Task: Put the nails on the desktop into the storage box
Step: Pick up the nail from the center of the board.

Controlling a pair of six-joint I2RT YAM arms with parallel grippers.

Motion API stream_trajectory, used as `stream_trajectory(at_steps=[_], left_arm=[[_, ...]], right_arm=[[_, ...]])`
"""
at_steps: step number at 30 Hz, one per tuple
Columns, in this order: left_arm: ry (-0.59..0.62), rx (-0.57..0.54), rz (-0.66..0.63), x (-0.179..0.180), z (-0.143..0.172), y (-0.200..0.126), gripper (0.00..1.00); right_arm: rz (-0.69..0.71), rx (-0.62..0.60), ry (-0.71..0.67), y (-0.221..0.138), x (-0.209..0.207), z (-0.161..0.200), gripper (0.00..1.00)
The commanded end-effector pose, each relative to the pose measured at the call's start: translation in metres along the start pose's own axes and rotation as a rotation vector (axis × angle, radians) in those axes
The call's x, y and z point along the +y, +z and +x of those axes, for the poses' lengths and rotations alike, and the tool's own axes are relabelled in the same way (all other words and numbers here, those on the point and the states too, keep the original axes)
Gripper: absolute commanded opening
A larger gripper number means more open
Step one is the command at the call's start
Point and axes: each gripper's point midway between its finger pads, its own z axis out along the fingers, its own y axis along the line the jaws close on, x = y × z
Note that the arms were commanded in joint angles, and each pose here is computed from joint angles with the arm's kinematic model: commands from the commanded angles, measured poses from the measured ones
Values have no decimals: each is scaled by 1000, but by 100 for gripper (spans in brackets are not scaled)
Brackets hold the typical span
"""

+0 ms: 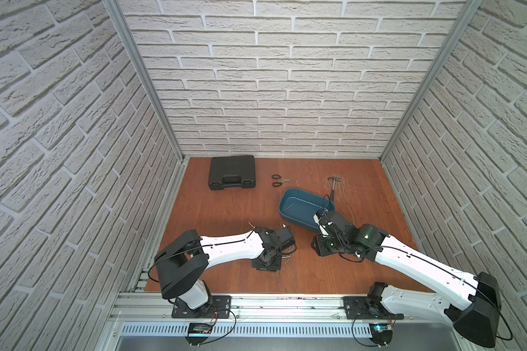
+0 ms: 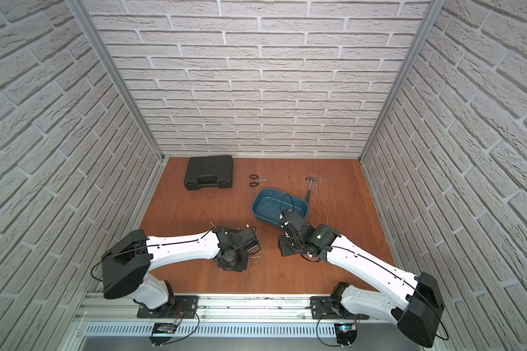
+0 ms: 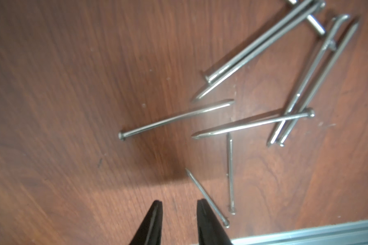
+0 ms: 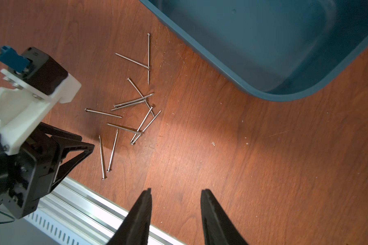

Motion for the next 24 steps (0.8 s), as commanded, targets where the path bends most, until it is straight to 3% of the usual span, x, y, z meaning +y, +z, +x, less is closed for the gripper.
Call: stream_trajectory(at_steps=[1,17,24], left_arm=[[15,12,15,-11,1,-1,32],[-13,62,11,-16,10,20,31],[-31,90,0,-10,22,36,19]], right_arm=[[-6,-23,9,-3,0,1,42],[3,-30,3,-8,-5,5,42],[19,-46,7,-13,-10,5,42]])
